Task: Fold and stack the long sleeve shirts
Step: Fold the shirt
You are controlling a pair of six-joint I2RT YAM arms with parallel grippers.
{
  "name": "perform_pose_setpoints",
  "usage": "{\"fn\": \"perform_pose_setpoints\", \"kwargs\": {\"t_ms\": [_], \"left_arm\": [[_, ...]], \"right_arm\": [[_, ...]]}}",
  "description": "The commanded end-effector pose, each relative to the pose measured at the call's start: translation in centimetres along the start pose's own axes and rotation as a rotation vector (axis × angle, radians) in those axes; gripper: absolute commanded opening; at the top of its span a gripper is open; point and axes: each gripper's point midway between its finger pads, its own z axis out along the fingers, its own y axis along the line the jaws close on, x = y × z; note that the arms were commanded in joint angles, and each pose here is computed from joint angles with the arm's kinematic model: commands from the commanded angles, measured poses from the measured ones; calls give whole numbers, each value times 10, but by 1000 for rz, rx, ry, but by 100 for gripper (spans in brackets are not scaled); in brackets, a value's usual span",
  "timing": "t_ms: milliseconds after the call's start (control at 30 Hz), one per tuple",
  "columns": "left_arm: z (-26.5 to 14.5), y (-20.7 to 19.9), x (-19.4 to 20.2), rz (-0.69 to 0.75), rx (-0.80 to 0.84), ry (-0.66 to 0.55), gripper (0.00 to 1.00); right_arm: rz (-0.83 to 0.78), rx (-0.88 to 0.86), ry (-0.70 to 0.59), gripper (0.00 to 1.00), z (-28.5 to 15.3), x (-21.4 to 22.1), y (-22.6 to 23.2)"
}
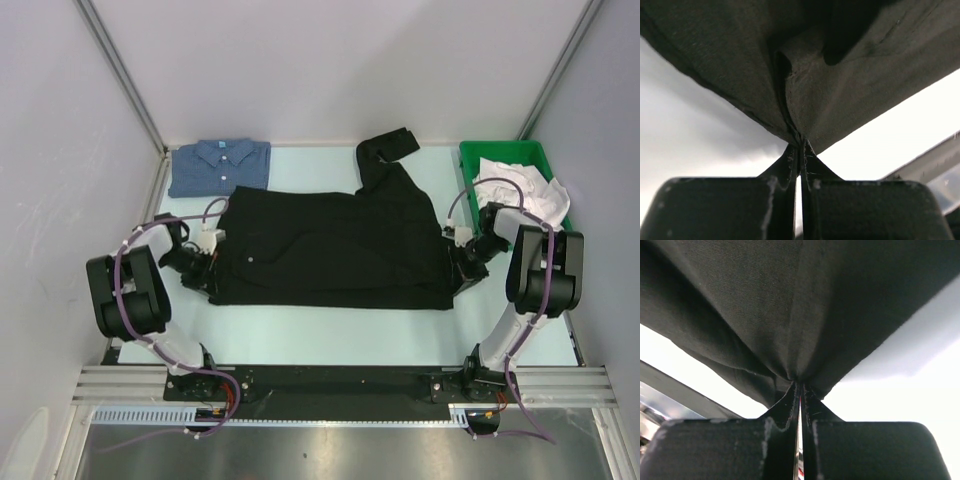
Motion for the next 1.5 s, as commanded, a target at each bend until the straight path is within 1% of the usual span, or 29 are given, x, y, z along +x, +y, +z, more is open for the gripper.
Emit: {"fn": "perform_pose_setpoints", "kwargs": {"t_ms": [0,167,200,267,300,333,367,400,433,467,533,567,600,633,667,700,733,767,800,833,867,900,933,967,1033,1067,1200,1367,1467], "left_arm": [[-19,-15,32,97,-1,76,0],[-19,-25,65,135,30,175,0],[-19,-26,68,146,36,184,7],[-22,-30,70,168,67,187,26],[-25,-31,64,184,76,158,45],[-29,-30,58,196,78,134,52],[-42,-26,41,227,62,77,64],[-48,-28,27,241,79,22,71],[-55,-27,14,259,77,-19,73],[-70,-20,-13,306,47,-84,74],[-84,-24,-50,355,66,-204,76],[-103,-22,-85,417,27,-284,76],[-99,-19,-102,406,51,-303,77],[-102,-23,-120,427,69,-339,78],[-111,-25,-150,493,54,-386,79],[-100,-22,-164,504,81,-380,79],[-97,-22,-177,535,95,-388,79],[-103,-30,-203,631,82,-427,79],[-100,-28,-215,653,69,-432,79],[-82,-20,-225,646,78,-416,79],[-83,-21,-245,690,57,-441,78],[-74,-19,-254,701,58,-428,78],[-52,-18,-261,702,73,-392,77],[-56,-15,-278,709,33,-401,75],[-34,-17,-292,715,36,-378,72],[-36,-15,-305,733,-7,-393,70],[-13,-4,-318,808,-72,-365,64],[4,14,-317,871,-94,-299,65],[10,20,-314,880,-106,-274,65]], "right_arm": [[-118,107,168,0,-16,50,-13],[-242,95,252,0,-27,80,-6],[-261,88,270,0,-26,84,-4],[-276,63,287,13,-30,87,1],[-270,48,269,22,-34,84,2],[-277,39,236,41,-46,72,5],[-287,9,193,47,-53,62,11],[-285,-10,170,53,-60,56,15],[-298,-7,123,59,-69,40,15],[-327,-9,26,59,-83,11,20],[-324,-7,-93,61,-93,-29,24],[-345,-12,-202,61,-109,-62,30],[-312,-36,-226,61,-106,-79,31],[-337,-16,-299,61,-109,-107,30],[-331,-16,-345,61,-110,-127,30],[-328,-6,-406,61,-112,-159,24],[-322,-9,-440,61,-113,-177,22],[-321,-10,-467,61,-112,-193,22],[-342,21,-547,61,-124,-221,18],[-286,-8,-530,61,-105,-232,9],[-280,-27,-544,61,-101,-243,9],[-288,-18,-586,61,-108,-263,7],[-245,-40,-559,61,-88,-270,-3],[-239,-44,-566,60,-85,-280,-4],[-217,-43,-598,60,-78,-301,-13],[-223,-42,-610,60,-76,-307,-14],[-247,-43,-657,59,-65,-331,-16],[-269,-69,-640,62,-38,-343,-8],[-288,-76,-668,63,-30,-356,0]]}}
